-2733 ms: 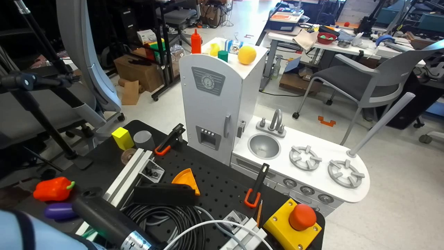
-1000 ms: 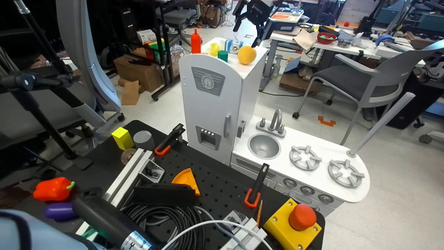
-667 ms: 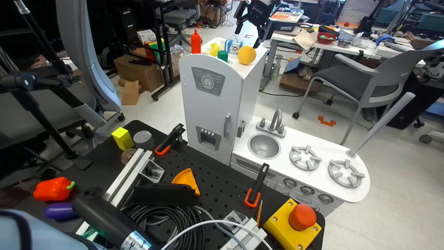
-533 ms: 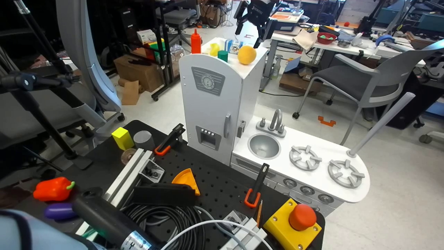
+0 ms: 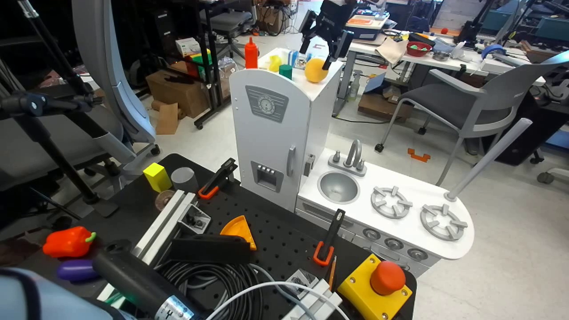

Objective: Move the yellow ball

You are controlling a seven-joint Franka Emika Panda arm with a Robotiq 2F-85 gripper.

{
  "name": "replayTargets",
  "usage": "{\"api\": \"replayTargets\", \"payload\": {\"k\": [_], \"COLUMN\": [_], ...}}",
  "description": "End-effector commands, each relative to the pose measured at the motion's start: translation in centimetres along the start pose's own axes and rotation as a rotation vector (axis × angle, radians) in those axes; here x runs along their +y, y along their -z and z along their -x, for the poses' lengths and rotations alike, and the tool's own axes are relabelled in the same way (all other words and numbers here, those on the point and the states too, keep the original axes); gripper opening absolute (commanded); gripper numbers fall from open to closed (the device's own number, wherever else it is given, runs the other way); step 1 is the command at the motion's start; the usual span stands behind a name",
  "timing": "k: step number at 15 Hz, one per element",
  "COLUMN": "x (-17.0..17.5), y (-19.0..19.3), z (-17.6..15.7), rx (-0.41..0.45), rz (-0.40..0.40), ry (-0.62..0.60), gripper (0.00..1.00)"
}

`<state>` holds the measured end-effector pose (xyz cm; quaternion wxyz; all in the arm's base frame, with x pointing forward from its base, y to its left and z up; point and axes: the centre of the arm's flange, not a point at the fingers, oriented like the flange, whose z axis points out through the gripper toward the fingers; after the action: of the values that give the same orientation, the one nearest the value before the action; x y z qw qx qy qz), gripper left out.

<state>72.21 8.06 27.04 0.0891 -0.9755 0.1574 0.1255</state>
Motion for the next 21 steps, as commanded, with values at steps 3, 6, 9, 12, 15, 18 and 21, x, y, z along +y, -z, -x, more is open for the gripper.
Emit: {"api": "replayTargets", "payload": {"k": [3,6,9,12,15,18,21], "x": [0.1,0.1,0.0,0.1,0.2,-0.1,-0.7], "y": [-0.6,-1.3,-1.7,-1.5,-0.1,2.0,3.4], "z": [-2.6,-3.6,-4.2,-4.3,-4.4,-5.1,-6.2], "rx": [-0.020,-0.018,-0.035,-0.060,-0.039,0.023,0.057], "rz": [0.025,0.017,0.015,0.015,0.003,-0.033,-0.063], "ry": [-0.061,-0.077,-0.080,-0.080,-0.080,-0.076,-0.075], "gripper": [1.00,1.00,0.73,0.52,0.29,0.12,0.03]}}
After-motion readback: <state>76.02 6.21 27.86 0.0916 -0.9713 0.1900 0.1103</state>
